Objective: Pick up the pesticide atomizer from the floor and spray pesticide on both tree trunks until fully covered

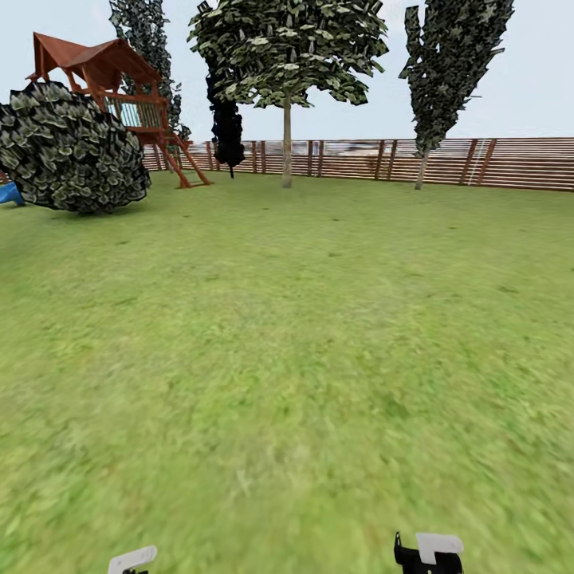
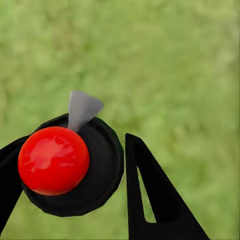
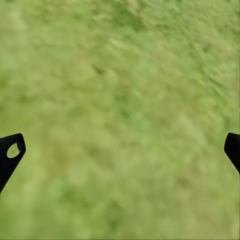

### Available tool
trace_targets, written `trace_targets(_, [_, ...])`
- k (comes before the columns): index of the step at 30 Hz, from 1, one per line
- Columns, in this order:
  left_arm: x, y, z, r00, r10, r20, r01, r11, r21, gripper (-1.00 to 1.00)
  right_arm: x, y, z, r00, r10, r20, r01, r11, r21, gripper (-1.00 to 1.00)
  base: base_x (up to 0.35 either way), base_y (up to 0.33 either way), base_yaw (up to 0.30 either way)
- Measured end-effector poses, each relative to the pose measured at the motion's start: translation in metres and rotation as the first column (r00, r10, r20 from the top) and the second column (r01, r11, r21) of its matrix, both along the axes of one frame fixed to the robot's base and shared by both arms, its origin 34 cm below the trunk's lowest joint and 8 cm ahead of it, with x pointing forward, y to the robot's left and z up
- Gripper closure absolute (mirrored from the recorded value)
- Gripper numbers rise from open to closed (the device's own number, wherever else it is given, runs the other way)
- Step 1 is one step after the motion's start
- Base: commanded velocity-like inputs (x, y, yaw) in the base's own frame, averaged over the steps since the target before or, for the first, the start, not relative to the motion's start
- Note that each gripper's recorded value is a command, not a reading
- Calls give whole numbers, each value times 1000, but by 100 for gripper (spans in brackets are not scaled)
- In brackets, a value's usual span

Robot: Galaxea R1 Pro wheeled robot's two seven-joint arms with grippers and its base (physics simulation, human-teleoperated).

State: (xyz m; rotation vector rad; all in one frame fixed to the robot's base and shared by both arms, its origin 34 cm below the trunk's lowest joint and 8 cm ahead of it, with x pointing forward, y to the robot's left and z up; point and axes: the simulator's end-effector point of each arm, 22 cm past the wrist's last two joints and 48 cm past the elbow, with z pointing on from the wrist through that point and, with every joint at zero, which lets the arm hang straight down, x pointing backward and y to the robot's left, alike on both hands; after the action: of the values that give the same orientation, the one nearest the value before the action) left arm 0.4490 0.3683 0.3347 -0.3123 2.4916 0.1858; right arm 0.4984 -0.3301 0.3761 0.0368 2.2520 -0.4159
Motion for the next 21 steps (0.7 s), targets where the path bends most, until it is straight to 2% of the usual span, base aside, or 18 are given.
trace_targets(21, [0,0,0,1000,0,0,0,1000,0,100,0,0,0,1000,0,0,0,1000,0,-100,336,0,0])
